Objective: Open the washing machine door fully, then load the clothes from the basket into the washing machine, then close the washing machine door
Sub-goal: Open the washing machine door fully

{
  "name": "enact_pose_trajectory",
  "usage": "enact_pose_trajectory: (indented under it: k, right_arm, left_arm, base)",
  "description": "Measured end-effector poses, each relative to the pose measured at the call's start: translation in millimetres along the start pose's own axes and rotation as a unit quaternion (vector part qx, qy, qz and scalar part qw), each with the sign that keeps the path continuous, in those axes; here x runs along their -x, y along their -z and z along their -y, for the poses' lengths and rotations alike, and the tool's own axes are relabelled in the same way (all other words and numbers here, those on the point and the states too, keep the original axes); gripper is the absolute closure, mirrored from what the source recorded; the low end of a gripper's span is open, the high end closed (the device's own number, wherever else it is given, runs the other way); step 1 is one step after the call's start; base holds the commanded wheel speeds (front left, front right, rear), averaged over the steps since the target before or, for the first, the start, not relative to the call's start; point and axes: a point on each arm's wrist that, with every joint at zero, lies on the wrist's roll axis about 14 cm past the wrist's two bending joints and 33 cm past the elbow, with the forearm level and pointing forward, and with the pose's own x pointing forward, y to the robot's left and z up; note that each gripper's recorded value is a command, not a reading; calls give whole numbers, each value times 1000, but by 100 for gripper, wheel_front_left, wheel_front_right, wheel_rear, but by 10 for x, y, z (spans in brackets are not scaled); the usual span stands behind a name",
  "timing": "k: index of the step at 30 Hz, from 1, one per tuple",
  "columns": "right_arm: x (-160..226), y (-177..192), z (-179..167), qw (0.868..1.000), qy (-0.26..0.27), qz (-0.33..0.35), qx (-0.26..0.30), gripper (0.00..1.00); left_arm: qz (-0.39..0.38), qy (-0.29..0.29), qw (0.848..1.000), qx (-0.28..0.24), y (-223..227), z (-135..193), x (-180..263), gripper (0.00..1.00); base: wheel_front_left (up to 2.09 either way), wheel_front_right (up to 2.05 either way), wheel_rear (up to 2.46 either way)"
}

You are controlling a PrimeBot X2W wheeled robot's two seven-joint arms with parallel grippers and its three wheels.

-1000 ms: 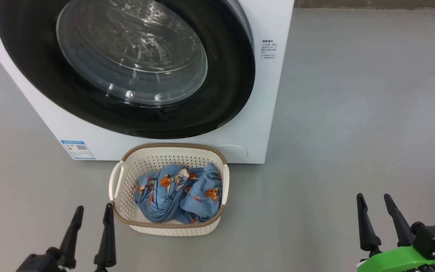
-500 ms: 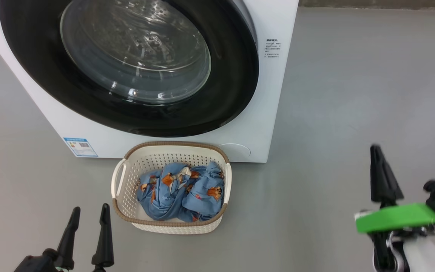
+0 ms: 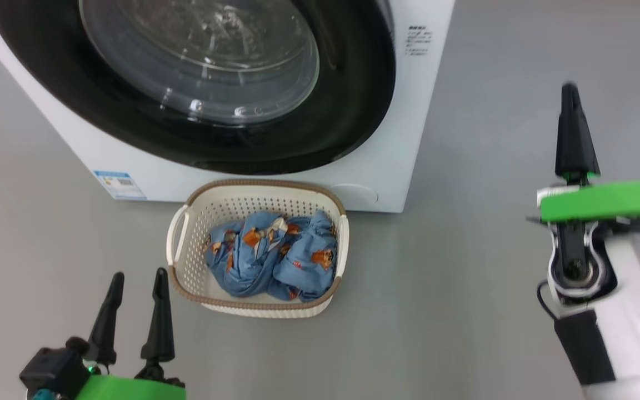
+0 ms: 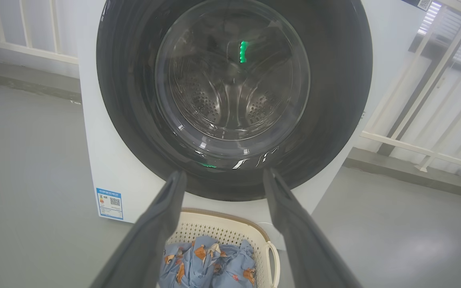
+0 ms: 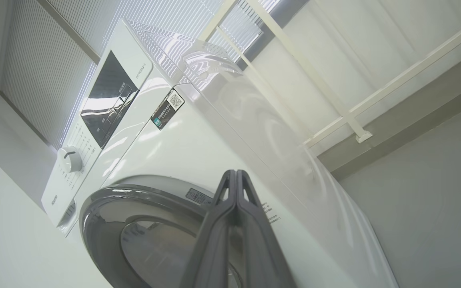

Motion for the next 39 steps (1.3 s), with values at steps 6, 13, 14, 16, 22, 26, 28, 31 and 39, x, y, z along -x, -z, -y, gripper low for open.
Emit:
enact_pose_trajectory:
  k: [6, 13, 14, 16, 22, 26, 28, 31, 39]
  right_arm:
    - [-346, 117, -131, 994, -24, -21, -101, 100]
    - [-722, 234, -143, 982, -38, -65, -172, 100]
    - [-823, 291, -182, 978, -48, -84, -187, 100]
    - [-915, 365, -227, 974, -61, -107, -189, 100]
    - [-1022, 820, -286, 958, -83, -203, -183, 100]
    - [-1056, 1068, -287, 941, -82, -255, -207, 100]
    - [-1098, 1125, -299, 932, -82, -269, -228, 100]
    - [-1167, 1164, -333, 924, -90, -281, -243, 100]
    - [-1235, 1356, -225, 904, -83, -324, -266, 100]
  left_arm:
    - [1, -3, 1000, 7, 15, 0, -120, 0]
    - [-3, -6, 1000, 9, 61, -26, -255, 0]
    - [-6, -9, 1000, 12, 88, -41, -296, 0]
    - [-9, -9, 1000, 13, 118, -46, -343, 0]
    - [-18, -12, 1000, 17, 214, -60, -457, 0]
    - [-22, -19, 999, 15, 253, -107, -484, 0]
    - [-22, -23, 999, 14, 252, -137, -494, 0]
    - [-27, -31, 999, 13, 284, -191, -484, 0]
    - [-43, -44, 998, 11, 398, -274, -464, 0]
  base:
    - [0, 0, 0]
    - [0, 0, 0]
    - [0, 0, 0]
    - [0, 0, 0]
    - [0, 0, 0]
    - [0, 0, 0]
    - [0, 0, 0]
    - [0, 0, 0]
    - [0, 0, 0]
